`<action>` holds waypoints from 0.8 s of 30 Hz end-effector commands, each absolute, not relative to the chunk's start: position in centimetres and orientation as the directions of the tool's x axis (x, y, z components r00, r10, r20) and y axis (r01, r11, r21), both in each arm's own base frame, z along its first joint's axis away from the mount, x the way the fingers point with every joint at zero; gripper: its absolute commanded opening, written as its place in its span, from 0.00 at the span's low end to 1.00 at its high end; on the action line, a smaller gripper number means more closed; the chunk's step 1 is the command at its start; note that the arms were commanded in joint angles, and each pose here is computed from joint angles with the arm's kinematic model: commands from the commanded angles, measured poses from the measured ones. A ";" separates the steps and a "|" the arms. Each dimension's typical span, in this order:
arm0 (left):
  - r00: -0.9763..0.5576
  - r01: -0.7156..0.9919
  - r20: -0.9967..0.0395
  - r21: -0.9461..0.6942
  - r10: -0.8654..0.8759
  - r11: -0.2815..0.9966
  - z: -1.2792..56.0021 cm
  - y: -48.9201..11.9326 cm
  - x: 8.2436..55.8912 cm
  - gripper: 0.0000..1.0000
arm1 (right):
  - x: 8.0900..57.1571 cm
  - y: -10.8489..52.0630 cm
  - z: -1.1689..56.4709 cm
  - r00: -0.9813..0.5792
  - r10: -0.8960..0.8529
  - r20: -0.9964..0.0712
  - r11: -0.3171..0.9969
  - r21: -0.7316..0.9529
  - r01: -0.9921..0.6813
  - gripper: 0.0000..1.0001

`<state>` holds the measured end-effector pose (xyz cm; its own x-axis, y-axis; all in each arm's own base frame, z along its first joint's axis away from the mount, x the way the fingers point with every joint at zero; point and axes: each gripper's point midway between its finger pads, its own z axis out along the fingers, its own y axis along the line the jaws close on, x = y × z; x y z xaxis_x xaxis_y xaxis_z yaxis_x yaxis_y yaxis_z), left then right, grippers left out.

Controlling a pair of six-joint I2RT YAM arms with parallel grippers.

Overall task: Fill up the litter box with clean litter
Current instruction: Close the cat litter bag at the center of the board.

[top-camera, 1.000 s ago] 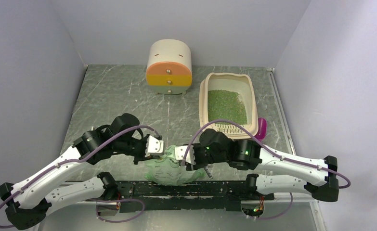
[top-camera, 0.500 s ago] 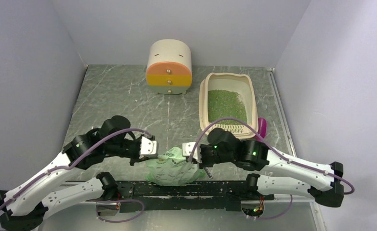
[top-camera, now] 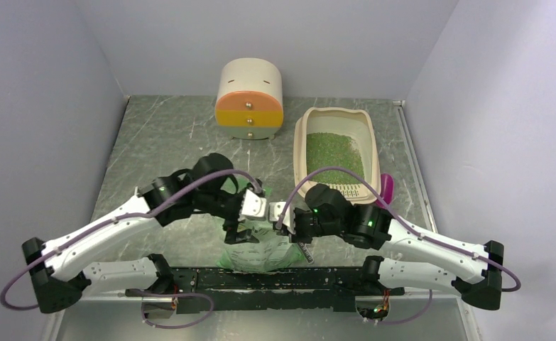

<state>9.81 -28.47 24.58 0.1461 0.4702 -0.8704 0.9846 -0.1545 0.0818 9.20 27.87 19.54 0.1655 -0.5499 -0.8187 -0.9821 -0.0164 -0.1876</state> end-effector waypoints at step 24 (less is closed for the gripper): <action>-0.012 0.999 -0.743 0.018 0.669 0.037 17.8 -25.7 10.0 0.61 | 8.1 28.5 23.4 0.201 -0.380 -0.903 -0.016 -0.211 -0.977 0.00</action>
<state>10.21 -25.71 19.70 0.0464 0.6186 -0.7844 0.9967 0.0234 0.0774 8.91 27.44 20.18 0.1664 -0.5105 -0.8436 -0.9811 0.0004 -0.1938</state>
